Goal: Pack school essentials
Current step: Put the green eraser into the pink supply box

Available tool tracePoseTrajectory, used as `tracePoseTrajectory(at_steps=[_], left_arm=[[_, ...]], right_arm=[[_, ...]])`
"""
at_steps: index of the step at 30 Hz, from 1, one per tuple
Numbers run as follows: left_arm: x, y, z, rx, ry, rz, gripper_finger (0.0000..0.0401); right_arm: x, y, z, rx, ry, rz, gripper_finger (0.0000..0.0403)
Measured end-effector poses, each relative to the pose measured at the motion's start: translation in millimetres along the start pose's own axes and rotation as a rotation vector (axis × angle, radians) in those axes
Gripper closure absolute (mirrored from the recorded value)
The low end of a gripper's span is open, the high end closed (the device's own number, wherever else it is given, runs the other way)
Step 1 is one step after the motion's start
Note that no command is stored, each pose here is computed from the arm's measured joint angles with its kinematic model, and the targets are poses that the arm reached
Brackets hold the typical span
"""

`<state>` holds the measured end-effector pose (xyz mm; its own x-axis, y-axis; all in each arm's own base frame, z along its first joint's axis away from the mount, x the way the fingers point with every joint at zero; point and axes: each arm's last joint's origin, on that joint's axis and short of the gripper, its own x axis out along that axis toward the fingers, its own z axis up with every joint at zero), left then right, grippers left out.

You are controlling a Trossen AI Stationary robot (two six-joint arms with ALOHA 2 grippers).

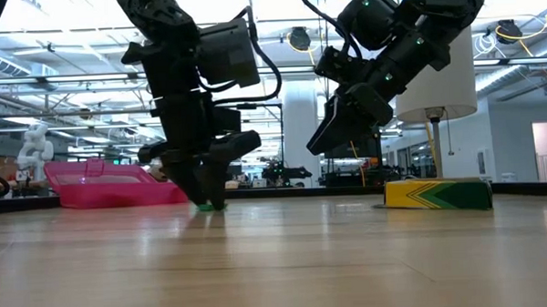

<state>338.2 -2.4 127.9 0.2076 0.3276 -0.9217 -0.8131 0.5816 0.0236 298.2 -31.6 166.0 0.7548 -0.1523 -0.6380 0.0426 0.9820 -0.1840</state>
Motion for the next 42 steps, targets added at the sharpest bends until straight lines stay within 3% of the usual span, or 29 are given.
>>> tracePoseTrajectory(at_steps=[10, 27, 35, 42], left_arm=[[1, 0, 0, 0.034, 0.001, 0.001, 0.0305], [-14, 9, 12, 0.144, -0.042, -0.022, 0.0308], [-44, 35, 34, 0.169, -0.071, -0.025, 0.0308], [-79, 76, 54, 0.182, -0.098, 0.007, 0.0308]], right_arm=[[0, 0, 0, 0.005, 0.000, 0.000, 0.0112], [0, 0, 0, 0.007, 0.003, 0.001, 0.0113], [0, 0, -1, 0.007, 0.008, 0.002, 0.0112], [0, 0, -2, 0.006, 0.016, 0.003, 0.0113]])
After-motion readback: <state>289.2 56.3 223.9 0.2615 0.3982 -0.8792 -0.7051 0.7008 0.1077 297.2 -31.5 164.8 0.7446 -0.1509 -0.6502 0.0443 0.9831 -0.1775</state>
